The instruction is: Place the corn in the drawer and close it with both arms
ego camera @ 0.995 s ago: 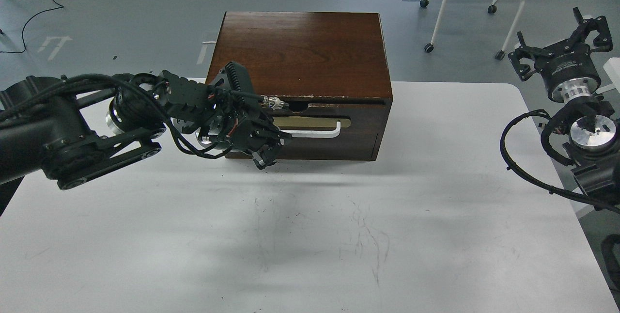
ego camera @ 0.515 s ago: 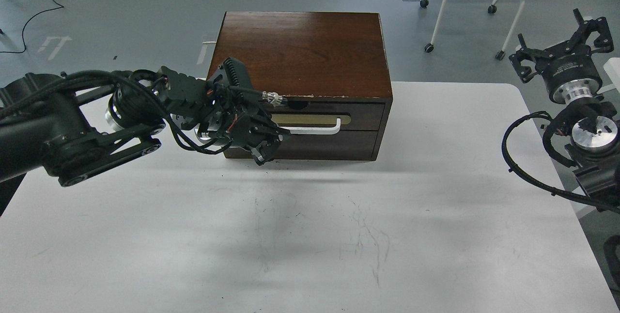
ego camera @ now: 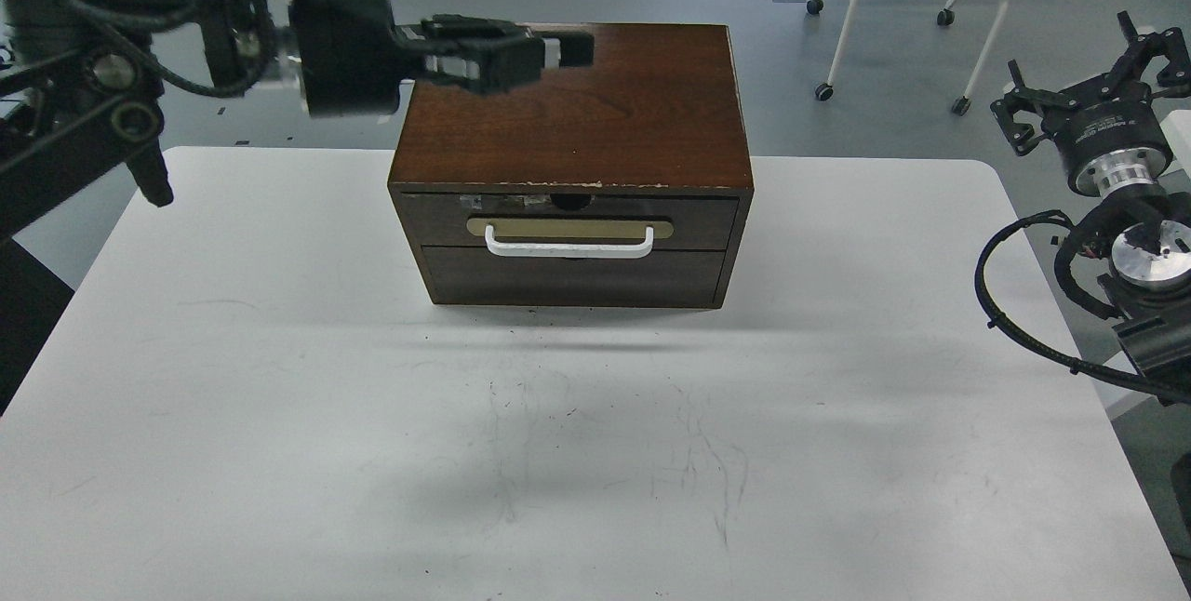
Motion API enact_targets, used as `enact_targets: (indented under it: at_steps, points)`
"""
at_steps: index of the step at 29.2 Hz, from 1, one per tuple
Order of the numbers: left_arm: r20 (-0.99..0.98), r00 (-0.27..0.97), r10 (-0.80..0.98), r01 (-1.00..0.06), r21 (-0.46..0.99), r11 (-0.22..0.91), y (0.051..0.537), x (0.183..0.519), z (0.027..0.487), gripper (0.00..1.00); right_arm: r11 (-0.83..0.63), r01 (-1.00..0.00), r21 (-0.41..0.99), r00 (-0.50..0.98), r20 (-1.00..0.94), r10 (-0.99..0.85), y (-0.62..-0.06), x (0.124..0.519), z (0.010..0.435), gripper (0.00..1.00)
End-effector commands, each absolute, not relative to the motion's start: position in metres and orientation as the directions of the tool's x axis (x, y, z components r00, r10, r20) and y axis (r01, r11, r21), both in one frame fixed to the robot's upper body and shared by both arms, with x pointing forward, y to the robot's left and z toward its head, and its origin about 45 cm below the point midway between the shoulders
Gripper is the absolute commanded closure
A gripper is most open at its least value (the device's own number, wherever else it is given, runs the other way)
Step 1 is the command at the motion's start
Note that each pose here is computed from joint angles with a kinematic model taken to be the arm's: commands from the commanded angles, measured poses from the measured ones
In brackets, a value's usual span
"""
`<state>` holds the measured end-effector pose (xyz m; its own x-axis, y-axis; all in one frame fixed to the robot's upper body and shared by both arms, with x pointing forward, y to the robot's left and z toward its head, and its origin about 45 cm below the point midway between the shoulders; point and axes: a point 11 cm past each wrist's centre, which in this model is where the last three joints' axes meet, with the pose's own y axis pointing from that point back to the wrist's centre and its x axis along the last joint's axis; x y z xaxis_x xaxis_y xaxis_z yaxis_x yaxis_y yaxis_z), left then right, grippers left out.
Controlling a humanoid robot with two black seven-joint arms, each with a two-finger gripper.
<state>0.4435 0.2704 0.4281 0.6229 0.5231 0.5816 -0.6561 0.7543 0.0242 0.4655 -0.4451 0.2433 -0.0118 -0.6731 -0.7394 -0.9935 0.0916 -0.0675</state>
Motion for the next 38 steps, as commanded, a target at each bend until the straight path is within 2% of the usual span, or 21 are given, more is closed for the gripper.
enact_targets:
  at_steps: [1,2,7,14,23,27,33,38]
  points:
    - [0.075,0.506,0.860,-0.838,-0.196,0.510,0.355,0.471,0.432,0.03,0.090,-0.993,-0.072,-0.007,-0.738,-0.675,-0.448,0.466,0.248,0.00]
    - [-0.021,0.457,0.889,-0.870,-0.219,0.442,0.376,0.473,0.426,0.03,0.097,-0.992,-0.079,-0.006,-0.743,-0.670,-0.449,0.466,0.250,0.00]
    - [-0.226,0.264,0.938,-0.951,-0.226,0.213,0.444,0.471,0.395,0.02,0.107,-0.991,-0.083,-0.010,-0.740,-0.672,-0.453,0.465,0.251,0.00]
    - [-0.450,0.047,0.892,-0.988,-0.151,-0.024,0.496,0.456,0.324,0.02,0.102,-0.991,-0.086,-0.004,-0.742,-0.671,-0.451,0.466,0.252,0.00]
    - [-0.469,-0.007,0.883,-0.987,-0.140,-0.083,0.514,0.446,0.314,0.02,0.095,-0.988,-0.123,0.026,-0.733,-0.680,-0.451,0.474,0.273,0.00]
    - [-0.491,-0.077,0.868,-0.981,-0.118,-0.154,0.533,0.438,0.303,0.02,0.093,-0.988,-0.125,0.028,-0.728,-0.685,-0.453,0.473,0.275,0.00]
    - [-0.510,-0.117,0.852,-0.981,-0.072,-0.178,0.526,0.438,0.275,0.02,0.089,-0.988,-0.128,0.033,-0.729,-0.684,-0.451,0.474,0.276,0.00]
    - [-0.519,-0.118,0.847,-0.982,-0.063,-0.176,0.520,0.440,0.268,0.02,0.089,-0.986,-0.140,0.041,-0.727,-0.686,-0.452,0.476,0.283,0.00]
